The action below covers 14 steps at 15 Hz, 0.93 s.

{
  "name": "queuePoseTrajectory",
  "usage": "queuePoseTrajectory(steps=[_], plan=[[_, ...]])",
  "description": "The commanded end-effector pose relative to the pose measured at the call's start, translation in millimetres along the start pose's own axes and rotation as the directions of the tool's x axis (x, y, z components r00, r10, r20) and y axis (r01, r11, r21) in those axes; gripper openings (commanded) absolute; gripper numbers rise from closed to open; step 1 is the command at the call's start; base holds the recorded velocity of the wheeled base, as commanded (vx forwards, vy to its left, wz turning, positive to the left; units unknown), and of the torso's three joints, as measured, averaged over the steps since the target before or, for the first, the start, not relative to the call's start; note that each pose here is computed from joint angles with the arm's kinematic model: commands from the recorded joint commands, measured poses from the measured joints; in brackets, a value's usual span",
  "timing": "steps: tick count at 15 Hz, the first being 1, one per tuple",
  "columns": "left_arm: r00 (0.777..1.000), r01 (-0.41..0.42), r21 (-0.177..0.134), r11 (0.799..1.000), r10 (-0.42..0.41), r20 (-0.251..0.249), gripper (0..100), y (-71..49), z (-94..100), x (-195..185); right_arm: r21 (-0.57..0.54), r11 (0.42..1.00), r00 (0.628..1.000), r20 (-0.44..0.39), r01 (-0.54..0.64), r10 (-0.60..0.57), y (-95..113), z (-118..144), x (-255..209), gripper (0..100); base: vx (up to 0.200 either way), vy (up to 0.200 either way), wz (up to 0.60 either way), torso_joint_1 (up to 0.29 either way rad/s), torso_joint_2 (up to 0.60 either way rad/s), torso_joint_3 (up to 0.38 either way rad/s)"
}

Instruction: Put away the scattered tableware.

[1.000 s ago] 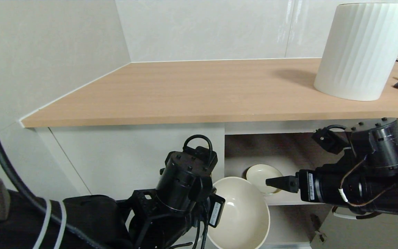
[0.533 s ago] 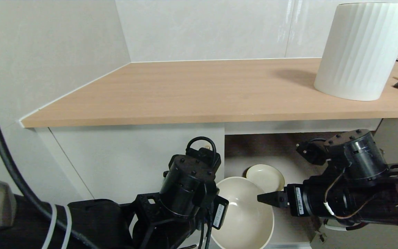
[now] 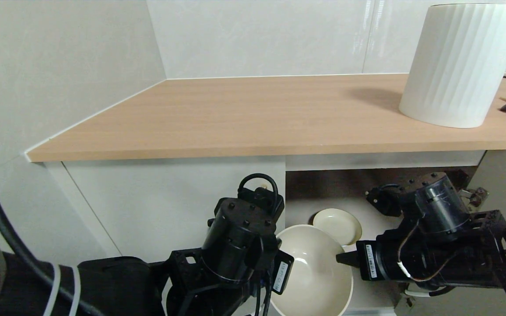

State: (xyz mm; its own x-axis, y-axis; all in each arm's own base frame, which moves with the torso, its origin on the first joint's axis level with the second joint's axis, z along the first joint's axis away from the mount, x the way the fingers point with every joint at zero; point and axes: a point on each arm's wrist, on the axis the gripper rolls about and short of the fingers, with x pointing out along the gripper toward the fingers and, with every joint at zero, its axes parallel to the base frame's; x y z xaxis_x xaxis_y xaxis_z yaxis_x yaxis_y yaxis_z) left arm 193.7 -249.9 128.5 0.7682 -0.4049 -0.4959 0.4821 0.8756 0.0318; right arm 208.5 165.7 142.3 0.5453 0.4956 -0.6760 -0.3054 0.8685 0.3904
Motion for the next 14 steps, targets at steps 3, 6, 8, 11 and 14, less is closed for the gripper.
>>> queuePoseTrajectory(steps=[3,6,8,11,14], plan=[[1.0,-0.002,0.0,1.0,0.002,-0.004,0,-0.3,-0.9,1.0,-0.015,1.0,1.0,-0.028,-0.004,0.003,4.3,-5.1,5.7,0,0.0,0.0,0.0,0.0,0.0,0.0],[1.0,-0.003,0.008,1.0,0.004,-0.021,0,-1.5,-4.9,5.7,-0.024,1.0,0.999,-0.036,-0.008,0.007,6.6,-7.0,5.7,0,0.0,0.0,0.0,0.0,0.0,0.0],[1.0,-0.004,0.008,1.0,0.004,-0.024,0,-1.7,-5.6,6.5,-0.025,1.0,0.999,-0.039,-0.009,0.008,7.2,-7.6,6.2,0,0.0,0.0,0.0,0.0,0.0,0.0],[1.0,-0.006,0.01,1.0,0.006,-0.025,100,-1.6,-5.7,6.5,-0.025,1.0,0.999,-0.04,-0.009,0.008,7.0,-7.9,6.2,0,0.0,0.0,0.0,0.0,0.0,0.0],[1.0,-0.029,0.002,1.0,0.029,0.0,100,-0.2,-1.6,2.6,-0.024,1.0,0.999,-0.047,-0.003,0.002,6.0,-9.5,7.3,0,0.0,0.0,0.0,0.0,0.0,0.0]])
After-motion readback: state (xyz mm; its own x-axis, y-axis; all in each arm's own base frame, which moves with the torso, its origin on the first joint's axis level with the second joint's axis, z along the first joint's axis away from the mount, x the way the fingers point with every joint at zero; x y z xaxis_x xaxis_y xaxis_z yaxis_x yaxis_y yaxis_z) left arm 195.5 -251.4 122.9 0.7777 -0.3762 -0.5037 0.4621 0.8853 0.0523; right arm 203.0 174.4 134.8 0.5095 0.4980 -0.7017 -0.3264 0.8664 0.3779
